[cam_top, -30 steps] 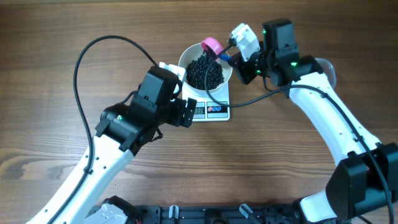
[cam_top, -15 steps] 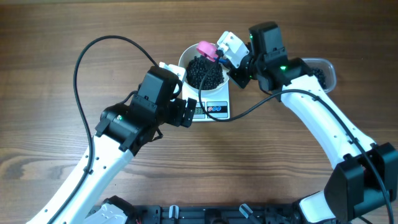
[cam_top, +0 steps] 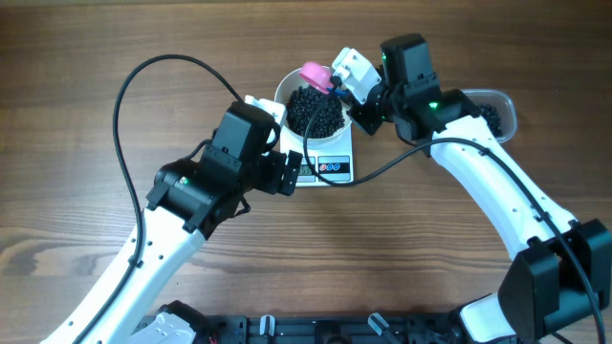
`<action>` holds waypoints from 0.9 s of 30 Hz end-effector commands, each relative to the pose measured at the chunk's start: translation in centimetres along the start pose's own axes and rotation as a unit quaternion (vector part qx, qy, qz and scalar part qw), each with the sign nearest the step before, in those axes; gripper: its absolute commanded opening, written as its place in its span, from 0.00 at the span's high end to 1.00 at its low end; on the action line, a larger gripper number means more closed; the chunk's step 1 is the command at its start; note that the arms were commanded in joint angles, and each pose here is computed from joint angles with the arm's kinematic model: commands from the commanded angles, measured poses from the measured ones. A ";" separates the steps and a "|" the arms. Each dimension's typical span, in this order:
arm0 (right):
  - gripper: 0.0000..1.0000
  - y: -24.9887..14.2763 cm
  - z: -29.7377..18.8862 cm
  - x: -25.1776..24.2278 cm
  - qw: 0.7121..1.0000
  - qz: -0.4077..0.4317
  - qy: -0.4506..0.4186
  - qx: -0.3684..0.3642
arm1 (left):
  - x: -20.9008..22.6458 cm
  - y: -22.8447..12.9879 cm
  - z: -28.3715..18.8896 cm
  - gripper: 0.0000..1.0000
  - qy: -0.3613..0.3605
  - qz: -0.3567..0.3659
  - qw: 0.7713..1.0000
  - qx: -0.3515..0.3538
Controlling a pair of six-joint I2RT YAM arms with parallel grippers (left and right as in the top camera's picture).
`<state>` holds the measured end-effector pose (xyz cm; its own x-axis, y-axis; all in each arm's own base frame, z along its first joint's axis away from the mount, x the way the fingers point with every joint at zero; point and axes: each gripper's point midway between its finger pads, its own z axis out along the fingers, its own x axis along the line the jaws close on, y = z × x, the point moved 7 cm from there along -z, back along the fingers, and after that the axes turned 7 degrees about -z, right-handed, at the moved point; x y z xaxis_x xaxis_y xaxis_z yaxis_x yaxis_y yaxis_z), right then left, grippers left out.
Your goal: Scoop item into bowl and weigh 150g on scale
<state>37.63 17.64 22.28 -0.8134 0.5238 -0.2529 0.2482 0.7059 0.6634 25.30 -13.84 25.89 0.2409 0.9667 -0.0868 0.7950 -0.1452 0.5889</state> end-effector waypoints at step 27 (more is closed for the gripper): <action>0.96 -15.3 -17.2 -10.3 0.911 0.345 -0.196 0.109 | 0.0 -0.1 0.2 0.00 -0.002 0.006 1.000 0.003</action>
<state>33.79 -5.37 26.14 -0.2339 0.9676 -0.0951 0.7615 0.2432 0.6008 25.29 -13.84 25.89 0.2411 0.9666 -0.0871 0.7951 -0.1452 0.5888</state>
